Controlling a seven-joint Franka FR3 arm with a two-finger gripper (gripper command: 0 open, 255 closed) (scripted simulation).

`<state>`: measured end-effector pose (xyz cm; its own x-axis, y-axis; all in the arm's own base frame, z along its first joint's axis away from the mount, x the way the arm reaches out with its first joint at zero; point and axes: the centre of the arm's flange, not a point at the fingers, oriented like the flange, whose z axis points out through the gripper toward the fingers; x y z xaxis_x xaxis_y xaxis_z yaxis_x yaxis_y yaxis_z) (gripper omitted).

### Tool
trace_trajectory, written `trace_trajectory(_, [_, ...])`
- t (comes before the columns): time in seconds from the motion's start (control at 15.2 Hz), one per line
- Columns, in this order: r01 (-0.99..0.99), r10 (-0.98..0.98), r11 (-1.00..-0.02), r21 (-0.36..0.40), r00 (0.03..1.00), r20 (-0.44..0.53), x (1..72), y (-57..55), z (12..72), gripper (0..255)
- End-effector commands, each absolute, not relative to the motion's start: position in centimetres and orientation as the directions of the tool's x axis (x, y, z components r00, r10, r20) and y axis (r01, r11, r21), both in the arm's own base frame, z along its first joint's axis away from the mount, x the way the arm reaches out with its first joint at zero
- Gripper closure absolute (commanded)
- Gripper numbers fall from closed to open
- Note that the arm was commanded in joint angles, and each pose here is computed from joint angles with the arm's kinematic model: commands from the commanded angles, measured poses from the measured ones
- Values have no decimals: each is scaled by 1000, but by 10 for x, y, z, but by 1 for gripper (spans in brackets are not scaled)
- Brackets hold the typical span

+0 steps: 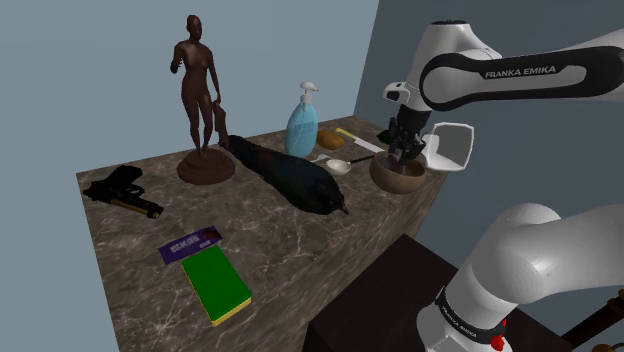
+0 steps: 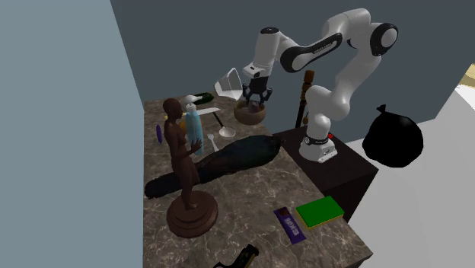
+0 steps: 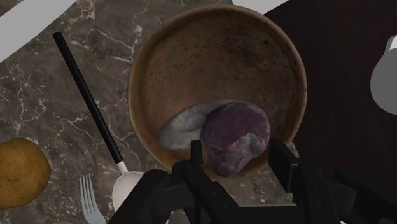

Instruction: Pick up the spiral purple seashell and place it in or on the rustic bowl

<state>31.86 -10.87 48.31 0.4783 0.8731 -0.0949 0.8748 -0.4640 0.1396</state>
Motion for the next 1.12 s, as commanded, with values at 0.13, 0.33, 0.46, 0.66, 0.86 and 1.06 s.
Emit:
trace_trajectory(0.13, [875,873,-464,140,478,-95,319,-109,483,0])
trace_trajectory(0.33, [875,873,-464,140,478,-95,319,-109,483,0])
trace_trajectory(0.46, [875,873,-464,140,478,-95,317,-105,509,0])
trace_trajectory(0.66, [875,873,-464,140,478,-95,315,-101,532,0])
trace_trajectory(0.86, [875,873,-464,140,478,-95,315,-101,532,0])
trace_trajectory(1.06, [875,873,-464,140,478,-95,315,-101,532,0])
